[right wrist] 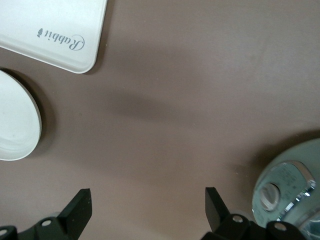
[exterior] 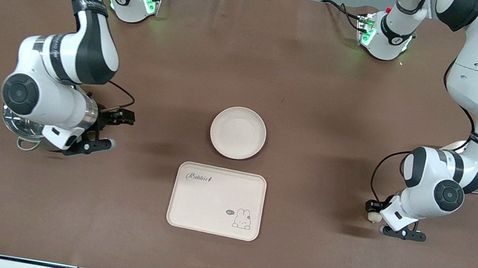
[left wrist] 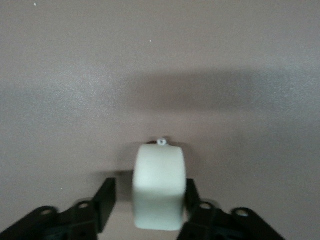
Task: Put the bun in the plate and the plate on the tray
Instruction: 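Lower the left gripper around the white bun and close it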
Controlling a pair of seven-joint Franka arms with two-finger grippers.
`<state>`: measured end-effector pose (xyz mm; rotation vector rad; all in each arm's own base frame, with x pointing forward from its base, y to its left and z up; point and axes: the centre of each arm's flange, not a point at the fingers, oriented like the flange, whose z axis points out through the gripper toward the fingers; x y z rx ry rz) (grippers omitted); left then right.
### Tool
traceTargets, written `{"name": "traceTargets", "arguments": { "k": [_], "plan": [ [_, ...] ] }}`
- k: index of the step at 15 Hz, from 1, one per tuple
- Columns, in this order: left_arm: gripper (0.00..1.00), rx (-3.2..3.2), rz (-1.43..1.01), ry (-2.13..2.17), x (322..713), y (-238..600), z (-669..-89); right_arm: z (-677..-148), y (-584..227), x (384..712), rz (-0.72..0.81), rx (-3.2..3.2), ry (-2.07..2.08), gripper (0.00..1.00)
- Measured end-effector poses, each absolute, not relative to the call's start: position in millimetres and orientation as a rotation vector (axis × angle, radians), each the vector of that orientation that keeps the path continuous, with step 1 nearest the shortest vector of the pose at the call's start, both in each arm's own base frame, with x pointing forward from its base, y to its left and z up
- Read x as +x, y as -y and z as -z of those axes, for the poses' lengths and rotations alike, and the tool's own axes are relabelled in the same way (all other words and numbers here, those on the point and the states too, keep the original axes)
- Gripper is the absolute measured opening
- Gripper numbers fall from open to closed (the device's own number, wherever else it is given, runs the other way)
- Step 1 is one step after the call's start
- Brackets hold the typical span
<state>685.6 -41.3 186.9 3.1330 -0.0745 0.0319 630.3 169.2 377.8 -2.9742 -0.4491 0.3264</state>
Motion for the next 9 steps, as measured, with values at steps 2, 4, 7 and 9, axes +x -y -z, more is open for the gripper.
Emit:
{"name": "traceTargets", "arguments": {
  "k": [2, 4, 7, 9],
  "plan": [
    [0.38, 3.129, -0.039, 0.084, 686.1, 45.3, -188.4, -367.5, -179.6, 631.0, -0.321, -2.975, 0.467, 1.0],
    [0.22, 3.12, -0.072, 0.099, 689.4, 52.7, -196.9, -359.9, -185.9, 631.2, -0.322, -2.976, 0.478, 1.0],
    [0.16, 3.072, -0.14, 0.157, 693.2, 91.7, -234.5, -358.8, -187.2, 631.3, -0.321, -2.976, 0.48, 1.0],
    [0.15, 3.031, -0.092, 0.114, 682.8, 139.2, -263.4, -358.9, -189.9, 630.6, -0.321, -2.975, 0.486, 1.0]
  ]
}}
